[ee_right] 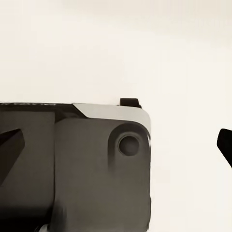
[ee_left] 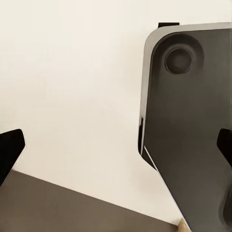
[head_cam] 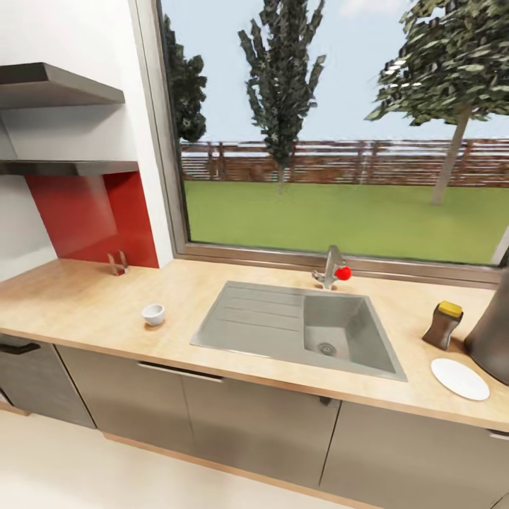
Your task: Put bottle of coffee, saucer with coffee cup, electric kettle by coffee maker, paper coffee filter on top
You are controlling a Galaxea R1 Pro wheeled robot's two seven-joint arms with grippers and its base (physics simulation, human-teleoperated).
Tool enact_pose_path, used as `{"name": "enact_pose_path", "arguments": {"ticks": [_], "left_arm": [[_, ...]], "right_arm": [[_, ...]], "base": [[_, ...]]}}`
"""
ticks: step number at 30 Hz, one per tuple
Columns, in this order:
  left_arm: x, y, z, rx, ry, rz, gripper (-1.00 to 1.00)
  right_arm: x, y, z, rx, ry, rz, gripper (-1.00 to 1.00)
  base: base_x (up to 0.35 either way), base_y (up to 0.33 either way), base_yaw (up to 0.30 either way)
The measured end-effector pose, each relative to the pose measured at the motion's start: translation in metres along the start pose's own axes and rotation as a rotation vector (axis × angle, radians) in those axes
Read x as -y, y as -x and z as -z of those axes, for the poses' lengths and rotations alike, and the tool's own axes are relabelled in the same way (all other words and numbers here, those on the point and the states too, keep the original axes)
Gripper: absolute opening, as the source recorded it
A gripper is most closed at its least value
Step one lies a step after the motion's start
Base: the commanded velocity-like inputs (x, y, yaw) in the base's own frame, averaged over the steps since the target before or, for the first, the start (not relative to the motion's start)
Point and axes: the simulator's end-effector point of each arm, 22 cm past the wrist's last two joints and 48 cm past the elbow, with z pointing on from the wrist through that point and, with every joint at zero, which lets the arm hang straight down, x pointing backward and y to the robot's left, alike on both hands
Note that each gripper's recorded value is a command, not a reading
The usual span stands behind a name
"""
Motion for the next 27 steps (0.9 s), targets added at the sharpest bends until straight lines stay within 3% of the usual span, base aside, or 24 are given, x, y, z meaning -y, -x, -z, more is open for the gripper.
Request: {"name": "enact_pose_path", "arguments": {"ticks": [20,27], "left_arm": [[-0.0013,-0.0001,-0.0002,-0.001,0.002,0.000,1.00],[-0.0032,-0.0001,-0.0005,-0.001,0.005,0.000,1.00]], "right_arm": [[0.0038,0.0004,-0.0002,0.001,-0.008,-0.006,1.00],[0.0042,0.0001,-0.0002,0.000,-0.007,-0.006,1.00]], "base": [[0.017,0.334,-0.001],[0.000,0.336,-0.210]]}}
